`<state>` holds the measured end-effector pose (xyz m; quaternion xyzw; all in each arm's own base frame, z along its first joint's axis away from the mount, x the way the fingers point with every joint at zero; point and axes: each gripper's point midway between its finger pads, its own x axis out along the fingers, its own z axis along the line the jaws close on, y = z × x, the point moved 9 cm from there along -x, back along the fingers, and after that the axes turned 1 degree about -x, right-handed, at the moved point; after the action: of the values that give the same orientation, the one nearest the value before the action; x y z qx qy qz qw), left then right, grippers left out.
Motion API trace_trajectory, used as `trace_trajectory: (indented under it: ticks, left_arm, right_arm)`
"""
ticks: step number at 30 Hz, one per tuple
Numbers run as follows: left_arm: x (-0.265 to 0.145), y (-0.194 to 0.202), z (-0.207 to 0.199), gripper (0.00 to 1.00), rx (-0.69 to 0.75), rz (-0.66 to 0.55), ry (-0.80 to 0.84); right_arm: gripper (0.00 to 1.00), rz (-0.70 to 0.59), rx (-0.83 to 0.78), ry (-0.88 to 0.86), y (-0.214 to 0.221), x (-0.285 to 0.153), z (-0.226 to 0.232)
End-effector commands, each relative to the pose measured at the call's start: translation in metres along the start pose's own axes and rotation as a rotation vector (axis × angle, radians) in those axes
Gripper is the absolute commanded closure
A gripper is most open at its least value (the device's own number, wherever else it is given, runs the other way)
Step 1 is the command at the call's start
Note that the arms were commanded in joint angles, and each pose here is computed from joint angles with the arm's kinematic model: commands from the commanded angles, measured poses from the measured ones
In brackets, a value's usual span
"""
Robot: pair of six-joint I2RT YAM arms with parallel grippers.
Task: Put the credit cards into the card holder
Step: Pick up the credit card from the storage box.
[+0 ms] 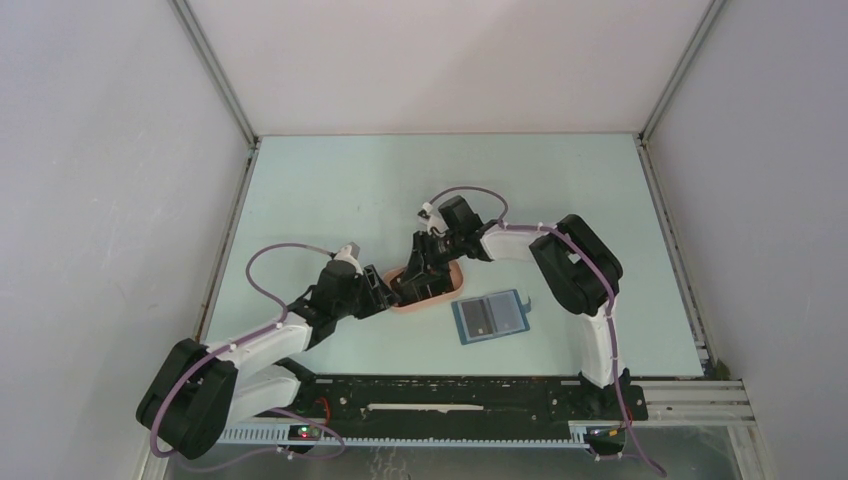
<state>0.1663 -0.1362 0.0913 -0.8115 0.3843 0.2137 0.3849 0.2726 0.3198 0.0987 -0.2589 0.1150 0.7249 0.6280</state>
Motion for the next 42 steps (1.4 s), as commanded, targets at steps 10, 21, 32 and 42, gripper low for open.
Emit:
trace_trajectory:
  ticks: [10,21,32,42]
  left_arm:
    - [-0.001,-0.006,-0.005,0.45,0.032,-0.027,0.006]
    - [-0.002,-0.006,-0.005,0.45,0.032,-0.03,0.006]
    - [-0.003,-0.007,-0.006,0.45,0.031,-0.032,0.009]
    - [-0.007,-0.009,-0.007,0.45,0.035,-0.051,0.008]
  right_arm:
    - [0.55,-0.05,-0.039,0.0,-0.005,-0.02,0.008]
    - [0.6,-0.059,-0.047,0.0,-0.005,-0.024,0.006]
    - [0.86,-0.073,-0.061,0.026,-0.006,-0.026,0.005]
    - [1.0,-0.176,-0.244,0.135,-0.012,-0.05,0.02]
